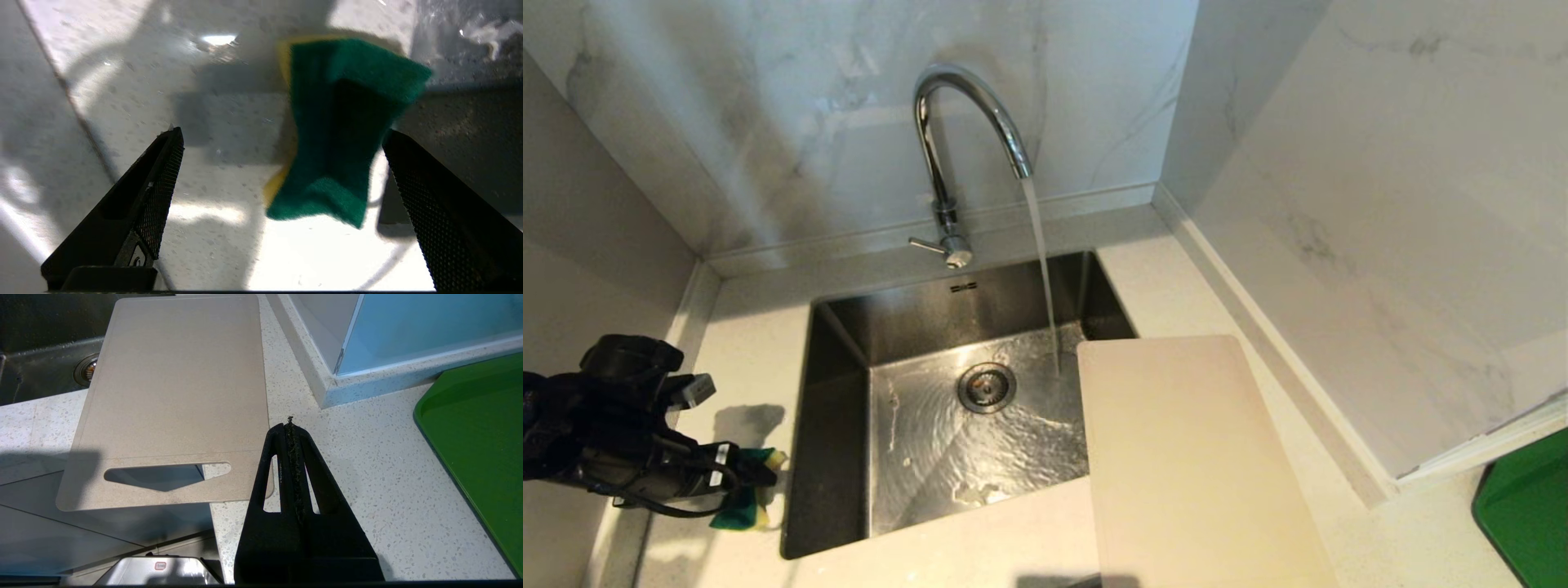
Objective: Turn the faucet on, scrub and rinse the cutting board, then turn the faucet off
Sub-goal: Pick up the cleaning cloth
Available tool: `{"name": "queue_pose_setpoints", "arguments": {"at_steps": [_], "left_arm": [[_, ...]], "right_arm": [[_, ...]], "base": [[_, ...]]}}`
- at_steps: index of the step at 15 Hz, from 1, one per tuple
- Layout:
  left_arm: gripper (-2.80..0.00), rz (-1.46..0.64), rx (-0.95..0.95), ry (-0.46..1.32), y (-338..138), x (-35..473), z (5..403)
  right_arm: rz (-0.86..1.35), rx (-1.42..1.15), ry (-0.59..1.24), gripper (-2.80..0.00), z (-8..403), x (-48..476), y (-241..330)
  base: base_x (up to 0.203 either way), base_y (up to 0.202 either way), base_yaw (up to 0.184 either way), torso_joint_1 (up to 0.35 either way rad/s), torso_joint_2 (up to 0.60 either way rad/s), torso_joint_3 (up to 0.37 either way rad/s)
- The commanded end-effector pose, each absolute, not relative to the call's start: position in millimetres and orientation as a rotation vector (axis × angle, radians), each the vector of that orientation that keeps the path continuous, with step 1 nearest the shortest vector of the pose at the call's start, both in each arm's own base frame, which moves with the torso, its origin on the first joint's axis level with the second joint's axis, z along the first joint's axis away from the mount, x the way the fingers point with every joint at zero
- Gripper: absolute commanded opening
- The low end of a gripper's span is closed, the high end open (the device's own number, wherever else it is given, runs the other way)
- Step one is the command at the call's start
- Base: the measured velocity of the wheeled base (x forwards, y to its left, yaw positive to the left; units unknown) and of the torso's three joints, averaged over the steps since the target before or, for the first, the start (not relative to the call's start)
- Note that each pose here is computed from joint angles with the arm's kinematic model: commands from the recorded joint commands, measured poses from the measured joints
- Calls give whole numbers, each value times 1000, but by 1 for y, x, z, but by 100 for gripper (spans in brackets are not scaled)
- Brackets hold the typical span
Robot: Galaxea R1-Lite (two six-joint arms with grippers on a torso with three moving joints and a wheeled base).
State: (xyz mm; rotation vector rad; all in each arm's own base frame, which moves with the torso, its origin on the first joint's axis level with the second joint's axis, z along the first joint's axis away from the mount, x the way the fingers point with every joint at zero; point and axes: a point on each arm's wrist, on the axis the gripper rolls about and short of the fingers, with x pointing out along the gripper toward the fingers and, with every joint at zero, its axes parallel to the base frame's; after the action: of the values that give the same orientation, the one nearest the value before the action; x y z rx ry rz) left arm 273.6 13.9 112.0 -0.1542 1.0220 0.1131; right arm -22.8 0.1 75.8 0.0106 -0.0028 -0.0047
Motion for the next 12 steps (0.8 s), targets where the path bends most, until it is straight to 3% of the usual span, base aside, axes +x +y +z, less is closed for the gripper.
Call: {"name": "queue_pose_setpoints", "arguments": {"at_steps": [1,5,6,12], "left_arm": [[0,130,-163,1024,20,273,112],[0,140,-163,1032,25,272,109],[-280,138,-161,1036,24,272,108],[-280,83,-160,1047,9,267,107]], "right_arm": [[-5,11,-3,-280,76,-23,0],[-5,11,-3,-280,76,-23,0],[-5,11,-3,-280,76,-23,0],[-5,11,-3,-280,76,-23,0]], "base": [[0,0,0,0,0,0],[0,0,0,0,0,0],[0,0,0,0,0,0],[0,0,0,0,0,0]]}}
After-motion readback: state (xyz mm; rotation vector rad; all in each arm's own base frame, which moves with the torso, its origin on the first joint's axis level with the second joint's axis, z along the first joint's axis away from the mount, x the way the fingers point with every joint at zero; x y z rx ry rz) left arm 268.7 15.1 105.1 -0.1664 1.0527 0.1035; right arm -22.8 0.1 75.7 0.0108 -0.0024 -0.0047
